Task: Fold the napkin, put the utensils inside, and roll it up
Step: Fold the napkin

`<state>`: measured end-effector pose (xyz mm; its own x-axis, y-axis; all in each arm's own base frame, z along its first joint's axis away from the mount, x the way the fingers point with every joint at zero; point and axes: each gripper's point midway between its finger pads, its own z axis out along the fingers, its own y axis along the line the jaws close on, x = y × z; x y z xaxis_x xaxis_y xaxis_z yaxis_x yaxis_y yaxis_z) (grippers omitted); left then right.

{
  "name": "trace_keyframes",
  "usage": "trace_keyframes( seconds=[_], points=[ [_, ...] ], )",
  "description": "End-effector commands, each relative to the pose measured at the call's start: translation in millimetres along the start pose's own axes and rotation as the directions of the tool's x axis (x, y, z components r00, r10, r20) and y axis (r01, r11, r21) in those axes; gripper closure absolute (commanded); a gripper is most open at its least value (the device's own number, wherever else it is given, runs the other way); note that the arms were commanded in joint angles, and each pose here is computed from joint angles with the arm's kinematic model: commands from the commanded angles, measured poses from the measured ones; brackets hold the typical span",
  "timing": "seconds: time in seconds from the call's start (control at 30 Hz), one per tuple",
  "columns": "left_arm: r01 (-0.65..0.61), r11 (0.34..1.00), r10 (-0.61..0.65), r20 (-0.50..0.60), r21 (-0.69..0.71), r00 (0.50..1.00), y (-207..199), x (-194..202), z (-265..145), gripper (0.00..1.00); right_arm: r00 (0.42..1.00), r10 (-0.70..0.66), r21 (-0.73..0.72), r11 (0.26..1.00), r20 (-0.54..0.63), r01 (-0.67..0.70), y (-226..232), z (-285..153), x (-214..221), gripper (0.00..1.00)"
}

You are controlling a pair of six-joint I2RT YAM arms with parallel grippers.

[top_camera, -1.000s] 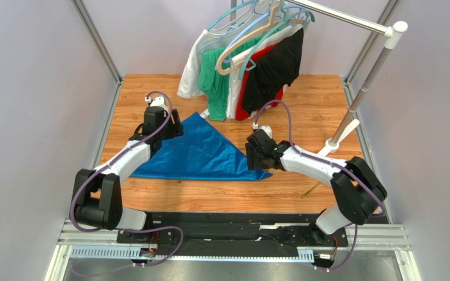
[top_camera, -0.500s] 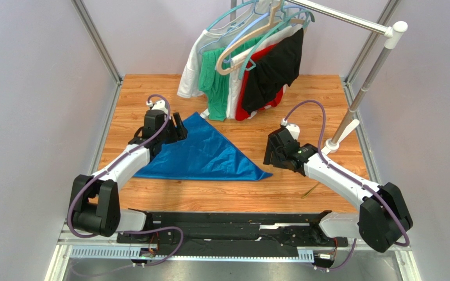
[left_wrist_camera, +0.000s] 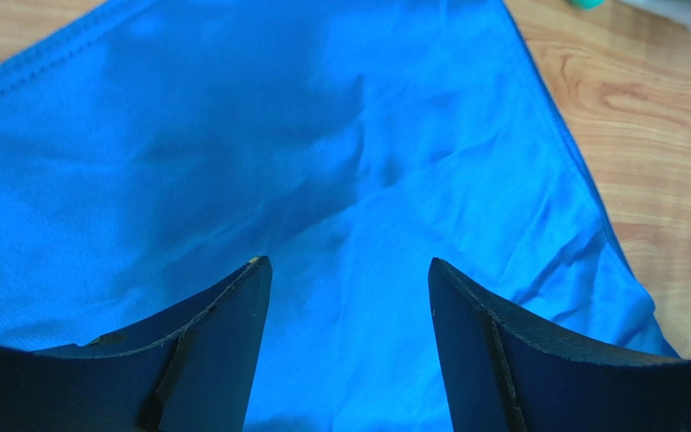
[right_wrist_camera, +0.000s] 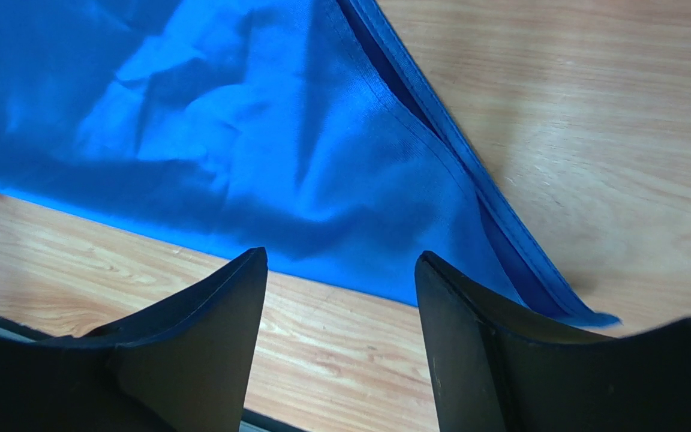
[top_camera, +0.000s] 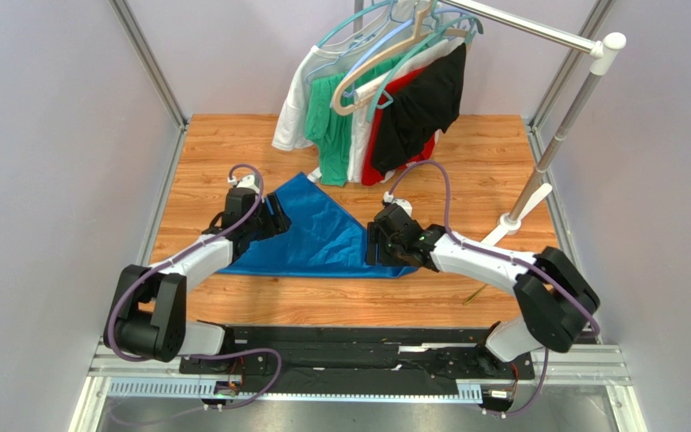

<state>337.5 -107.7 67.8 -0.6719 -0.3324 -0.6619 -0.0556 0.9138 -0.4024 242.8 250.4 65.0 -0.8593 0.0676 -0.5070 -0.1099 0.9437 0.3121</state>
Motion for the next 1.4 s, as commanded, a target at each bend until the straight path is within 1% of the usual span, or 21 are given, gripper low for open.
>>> trace_keyframes(
  seconds=[0.0,0.1,0.27,0.5,0.67,0.87,0.97,1.03,1.07,1.13,1.17,1.2,1.27,1.3,1.33,1.37],
  points=[
    [0.034,0.999,-0.035,0.037,0.021,0.999,-2.9,-3.0,4.8,0.26,0.999,0.032,-0.050,0.998,0.007,-0.032,18.4,16.4,-9.0,0.35],
    [0.046,0.999,-0.046,0.027,0.002,0.999,5.0,4.5,6.5,0.26,1.000,0.029,-0.003,1.000,0.000,-0.029,8.2,18.6,-5.6,0.35],
    [0.059,0.998,-0.058,0.044,-0.025,0.997,14.9,7.4,5.2,0.26,0.999,0.046,0.067,0.997,-0.008,-0.046,-13.5,21.4,0.6,0.35],
    [0.072,0.997,-0.070,0.048,-0.034,0.996,18.3,7.3,3.1,0.26,0.996,0.089,0.150,0.985,-0.031,-0.084,-38.2,20.4,10.6,0.35],
    [0.080,0.996,-0.077,0.052,-0.046,0.996,20.7,7.4,2.3,0.26,0.994,0.108,0.180,0.979,-0.033,-0.100,-46.6,16.2,14.0,0.34],
    [0.081,0.996,-0.079,0.053,-0.047,0.995,20.9,7.2,2.3,0.26,0.993,0.112,0.179,0.978,-0.031,-0.105,-47.6,14.7,14.0,0.34],
    [0.071,0.997,-0.069,0.064,-0.037,0.996,16.8,0.0,1.2,0.26,0.993,0.113,0.165,0.980,-0.010,-0.110,-44.7,4.2,7.6,0.33],
    [0.051,0.998,-0.047,0.069,-0.047,0.997,17.1,-4.8,-1.2,0.26,0.992,0.118,0.166,0.978,0.052,-0.125,-44.9,-13.4,-8.0,0.31],
    [0.044,0.998,-0.040,0.092,-0.040,0.995,13.0,-14.5,-3.5,0.26,0.990,0.125,0.188,0.973,0.059,-0.134,-51.1,-21.0,-9.4,0.30],
    [0.022,0.999,-0.018,0.099,-0.043,0.995,11.3,-20.8,-6.3,0.26,0.982,0.156,0.198,0.964,0.110,-0.176,-62.6,-35.1,-20.2,0.30],
    [0.014,0.999,-0.010,0.114,-0.034,0.993,6.1,-30.0,-8.1,0.26,0.978,0.171,0.211,0.958,0.120,-0.194,-70.1,-38.4,-21.1,0.30],
    [-0.002,0.999,0.006,0.115,-0.033,0.993,4.5,-32.8,-9.4,0.26,0.965,0.223,0.244,0.937,0.139,-0.251,-88.4,-41.1,-24.2,0.30],
    [-0.028,0.999,0.031,0.130,-0.023,0.991,-1.8,-41.4,-11.9,0.26,0.943,0.293,0.277,0.903,0.159,-0.328,-112.7,-47.8,-17.6,0.26],
    [-0.035,0.999,0.038,0.127,-0.024,0.991,-2.7,-42.1,-12.8,0.26,0.913,0.361,0.290,0.868,0.190,-0.404,-129.3,-50.8,-20.4,0.24],
    [-0.043,0.999,0.045,0.126,-0.019,0.991,-5.2,-43.1,-13.3,0.26,0.898,0.394,0.313,0.842,0.197,-0.439,-143.7,-50.8,-11.3,0.23],
    [-0.049,0.999,0.051,0.131,-0.014,0.990,-7.5,-45.7,-14.4,0.26,0.873,0.428,0.297,0.824,0.233,-0.482,-149.8,-58.0,-14.0,0.23]
  ],
)
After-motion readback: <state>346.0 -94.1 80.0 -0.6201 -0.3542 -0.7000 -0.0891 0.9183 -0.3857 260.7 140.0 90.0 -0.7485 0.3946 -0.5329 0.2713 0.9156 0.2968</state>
